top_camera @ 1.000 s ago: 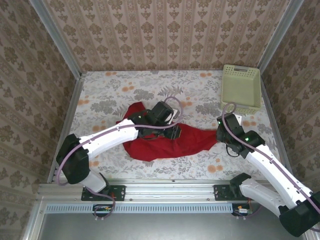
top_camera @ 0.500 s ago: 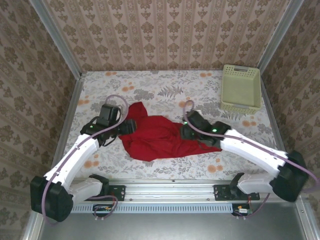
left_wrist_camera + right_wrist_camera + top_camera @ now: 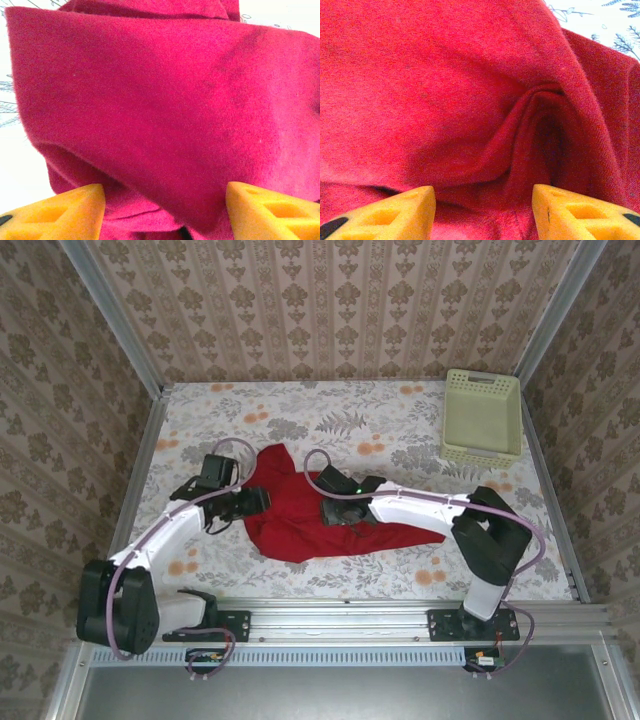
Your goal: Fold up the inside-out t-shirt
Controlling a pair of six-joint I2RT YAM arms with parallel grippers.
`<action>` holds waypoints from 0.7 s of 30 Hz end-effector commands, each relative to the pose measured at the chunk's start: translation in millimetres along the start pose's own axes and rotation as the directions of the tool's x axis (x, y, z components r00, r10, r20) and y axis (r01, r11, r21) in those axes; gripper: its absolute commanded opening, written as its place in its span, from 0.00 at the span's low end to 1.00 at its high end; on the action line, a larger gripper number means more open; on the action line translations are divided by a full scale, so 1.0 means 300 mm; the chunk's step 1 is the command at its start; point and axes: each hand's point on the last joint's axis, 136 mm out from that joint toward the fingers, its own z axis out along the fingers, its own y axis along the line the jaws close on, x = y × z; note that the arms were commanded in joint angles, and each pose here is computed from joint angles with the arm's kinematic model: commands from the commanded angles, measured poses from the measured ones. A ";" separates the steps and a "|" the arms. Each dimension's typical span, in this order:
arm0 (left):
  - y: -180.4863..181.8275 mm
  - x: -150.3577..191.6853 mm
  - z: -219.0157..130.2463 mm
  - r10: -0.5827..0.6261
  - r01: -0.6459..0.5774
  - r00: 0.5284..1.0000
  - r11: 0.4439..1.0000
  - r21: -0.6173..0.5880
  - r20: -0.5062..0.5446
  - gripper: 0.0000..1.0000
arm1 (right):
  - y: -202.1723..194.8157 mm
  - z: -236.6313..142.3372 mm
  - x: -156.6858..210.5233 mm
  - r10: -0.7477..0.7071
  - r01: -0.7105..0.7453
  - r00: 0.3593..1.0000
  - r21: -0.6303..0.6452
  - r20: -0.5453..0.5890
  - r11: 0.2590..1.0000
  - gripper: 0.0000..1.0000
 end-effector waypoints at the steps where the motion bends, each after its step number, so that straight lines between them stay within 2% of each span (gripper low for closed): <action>1: -0.039 -0.062 0.013 -0.007 0.006 1.000 0.999 0.047 0.027 0.59 | -0.041 0.036 -0.008 0.009 -0.008 1.000 0.074 -0.012 0.997 0.53; 4: -0.051 -0.082 0.032 -0.011 0.010 1.000 0.999 0.052 0.021 0.52 | -0.062 0.061 -0.015 0.011 -0.009 1.000 0.110 -0.019 0.994 0.50; 6: -0.060 -0.099 0.040 -0.012 0.011 1.000 0.998 0.056 0.021 0.43 | -0.071 0.073 -0.027 0.010 -0.007 1.000 0.123 -0.018 0.992 0.43; 11: -0.103 -0.144 0.013 -0.015 0.011 0.999 0.996 0.087 0.043 0.17 | -0.066 0.036 -0.069 -0.031 0.028 0.999 0.111 0.023 0.993 0.04; 12: -0.114 -0.153 -0.001 -0.011 0.006 0.999 0.996 0.093 0.053 0.13 | -0.065 0.014 -0.081 -0.036 0.032 0.999 0.103 0.040 0.994 0.00; 17: -0.168 -0.199 -0.122 0.013 -0.028 0.993 0.992 0.124 0.121 0.00 | -0.077 -0.154 -0.136 -0.042 0.035 0.987 0.053 0.153 0.998 0.00; 21: -0.196 -0.224 -0.256 0.037 -0.061 0.980 0.991 0.122 0.195 0.00 | -0.096 -0.334 -0.153 -0.026 0.033 0.968 -0.024 0.248 0.999 0.00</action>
